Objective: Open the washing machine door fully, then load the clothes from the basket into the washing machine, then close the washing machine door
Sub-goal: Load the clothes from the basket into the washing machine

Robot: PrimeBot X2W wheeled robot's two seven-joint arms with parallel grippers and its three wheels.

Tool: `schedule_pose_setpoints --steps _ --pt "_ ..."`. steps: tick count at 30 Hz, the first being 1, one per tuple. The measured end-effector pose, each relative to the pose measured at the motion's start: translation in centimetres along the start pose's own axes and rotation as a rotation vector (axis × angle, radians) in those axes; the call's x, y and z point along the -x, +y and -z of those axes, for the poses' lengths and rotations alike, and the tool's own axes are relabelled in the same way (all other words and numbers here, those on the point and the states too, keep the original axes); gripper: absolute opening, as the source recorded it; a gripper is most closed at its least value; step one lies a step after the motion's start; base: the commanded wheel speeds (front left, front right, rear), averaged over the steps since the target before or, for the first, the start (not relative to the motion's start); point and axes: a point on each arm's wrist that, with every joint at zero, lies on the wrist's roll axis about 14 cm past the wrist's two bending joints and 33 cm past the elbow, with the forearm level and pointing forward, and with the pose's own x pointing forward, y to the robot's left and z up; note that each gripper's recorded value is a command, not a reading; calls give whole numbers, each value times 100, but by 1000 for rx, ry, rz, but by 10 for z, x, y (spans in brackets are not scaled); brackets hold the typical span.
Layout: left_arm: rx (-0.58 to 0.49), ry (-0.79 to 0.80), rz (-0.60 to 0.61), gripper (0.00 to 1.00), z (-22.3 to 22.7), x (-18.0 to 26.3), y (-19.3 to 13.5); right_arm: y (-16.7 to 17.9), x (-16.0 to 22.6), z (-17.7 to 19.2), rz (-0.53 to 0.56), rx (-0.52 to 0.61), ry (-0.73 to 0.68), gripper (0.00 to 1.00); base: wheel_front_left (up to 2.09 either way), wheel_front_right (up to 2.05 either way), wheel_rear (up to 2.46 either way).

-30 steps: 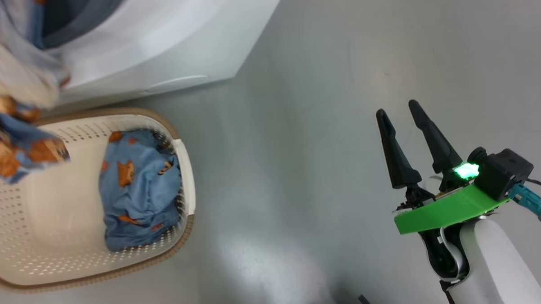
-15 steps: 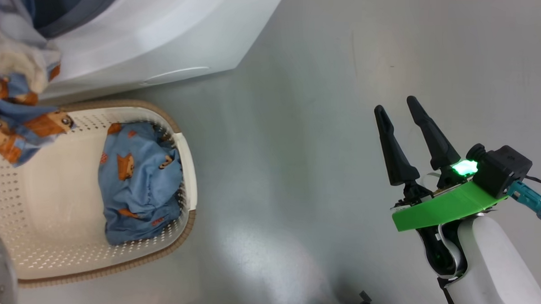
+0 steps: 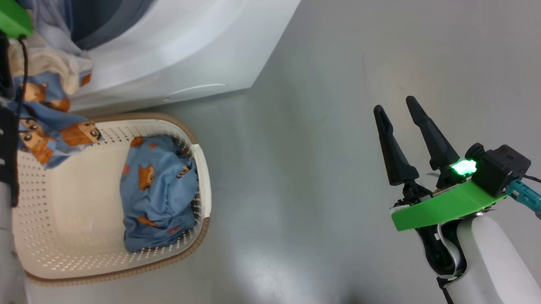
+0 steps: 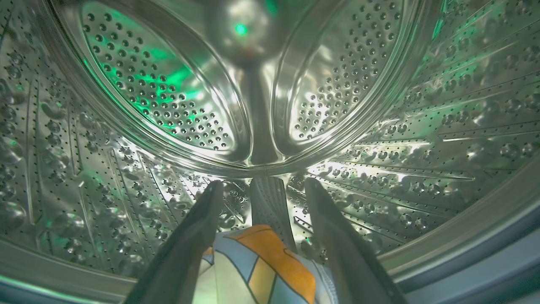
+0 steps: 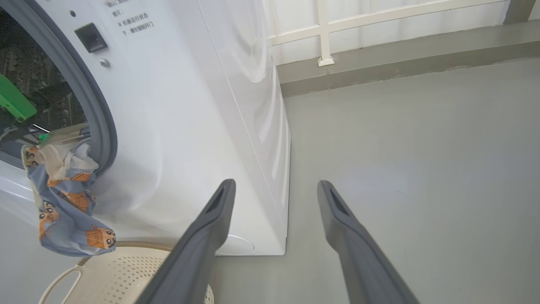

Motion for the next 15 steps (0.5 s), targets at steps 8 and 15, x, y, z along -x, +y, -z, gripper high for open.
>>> schedule_pose_setpoints --steps 8,15 --pt "-47 -51 27 100 -15 29 -2 13 -1 -12 -28 -24 -37 100 0 0 0" --pt "-48 -78 34 100 -18 72 -7 21 6 -22 -41 -34 -58 100 0 0 0"
